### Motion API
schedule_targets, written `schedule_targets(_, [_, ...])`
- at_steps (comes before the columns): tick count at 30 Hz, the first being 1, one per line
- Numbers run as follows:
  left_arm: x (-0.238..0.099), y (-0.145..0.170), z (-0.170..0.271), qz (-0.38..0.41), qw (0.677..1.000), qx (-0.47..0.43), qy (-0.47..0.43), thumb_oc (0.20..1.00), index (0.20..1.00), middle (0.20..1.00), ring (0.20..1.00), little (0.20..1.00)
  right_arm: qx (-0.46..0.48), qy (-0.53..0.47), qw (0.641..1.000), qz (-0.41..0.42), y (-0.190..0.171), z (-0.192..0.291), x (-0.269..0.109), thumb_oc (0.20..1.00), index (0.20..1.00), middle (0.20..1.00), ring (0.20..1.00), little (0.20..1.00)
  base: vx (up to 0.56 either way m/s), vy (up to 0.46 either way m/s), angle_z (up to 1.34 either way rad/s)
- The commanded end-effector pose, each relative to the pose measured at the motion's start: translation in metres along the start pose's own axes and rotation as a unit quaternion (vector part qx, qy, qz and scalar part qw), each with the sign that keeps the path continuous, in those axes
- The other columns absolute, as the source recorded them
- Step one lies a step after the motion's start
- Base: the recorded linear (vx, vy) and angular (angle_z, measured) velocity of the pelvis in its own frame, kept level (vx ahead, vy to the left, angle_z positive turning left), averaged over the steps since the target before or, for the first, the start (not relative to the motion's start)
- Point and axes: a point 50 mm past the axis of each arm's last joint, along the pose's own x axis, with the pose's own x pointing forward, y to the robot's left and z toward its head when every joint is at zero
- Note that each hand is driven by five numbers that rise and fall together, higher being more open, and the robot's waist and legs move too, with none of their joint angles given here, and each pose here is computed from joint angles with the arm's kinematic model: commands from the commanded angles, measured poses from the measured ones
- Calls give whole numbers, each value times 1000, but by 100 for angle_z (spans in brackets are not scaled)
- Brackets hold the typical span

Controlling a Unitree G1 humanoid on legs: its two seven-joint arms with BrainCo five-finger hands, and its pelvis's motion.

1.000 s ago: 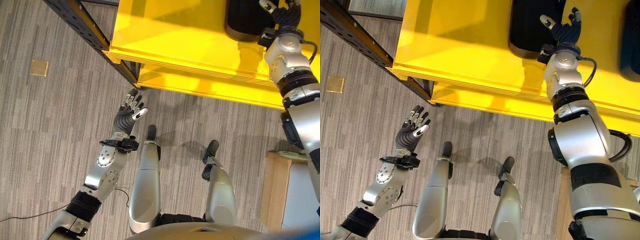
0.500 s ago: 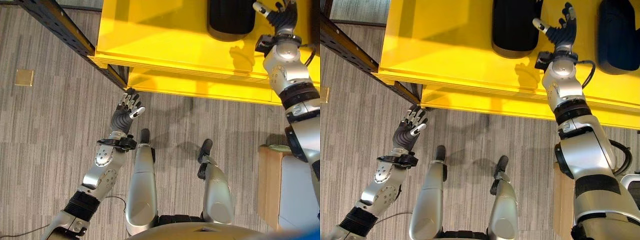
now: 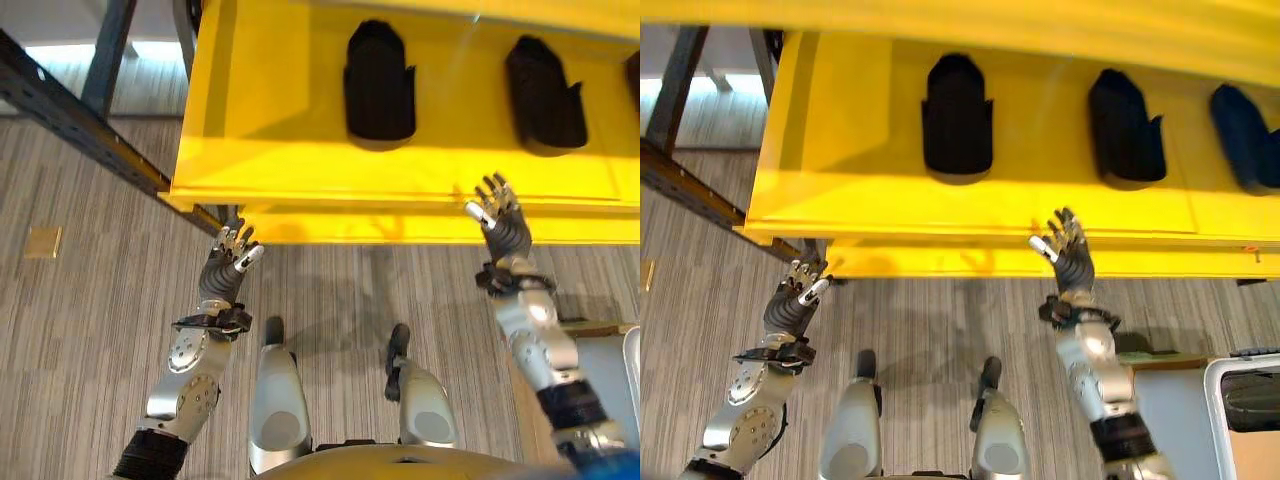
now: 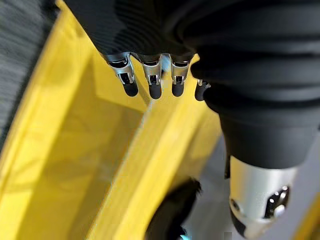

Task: Move parts from the plastic box to the shelf.

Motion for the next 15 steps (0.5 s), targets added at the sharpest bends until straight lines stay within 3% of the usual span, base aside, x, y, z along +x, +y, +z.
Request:
schedule_targets(1, [-4, 9, 3, 3, 1000, 27, -11, 1000, 1000, 1000, 1000, 1000, -1, -73, 997, 25, -2, 29, 7, 1000, 1000, 1000, 1000, 1000, 69, -31, -5])
schedule_targets(5, [-14, 18, -8, 30, 999, 19, 2, 1000, 1000, 1000, 1000, 1000, 31, -34, 999, -1, -12, 6, -16, 1000, 1000, 1000, 1000, 1000, 44, -83, -12])
schedule_targets(6, [-20, 24, -12, 45, 999, 22, 8, 1000, 1000, 1000, 1000, 1000, -2, -25, 1000, -1, -17, 5, -25, 1000, 1000, 1000, 1000, 1000, 35, -115, -19])
schedule_targets(15, [-23, 20, -26, 56, 998, -6, 19, 1000, 1000, 1000, 1000, 1000, -46, -11, 999, -6, -33, 9, -28, 1000, 1000, 1000, 1000, 1000, -18, -117, -23])
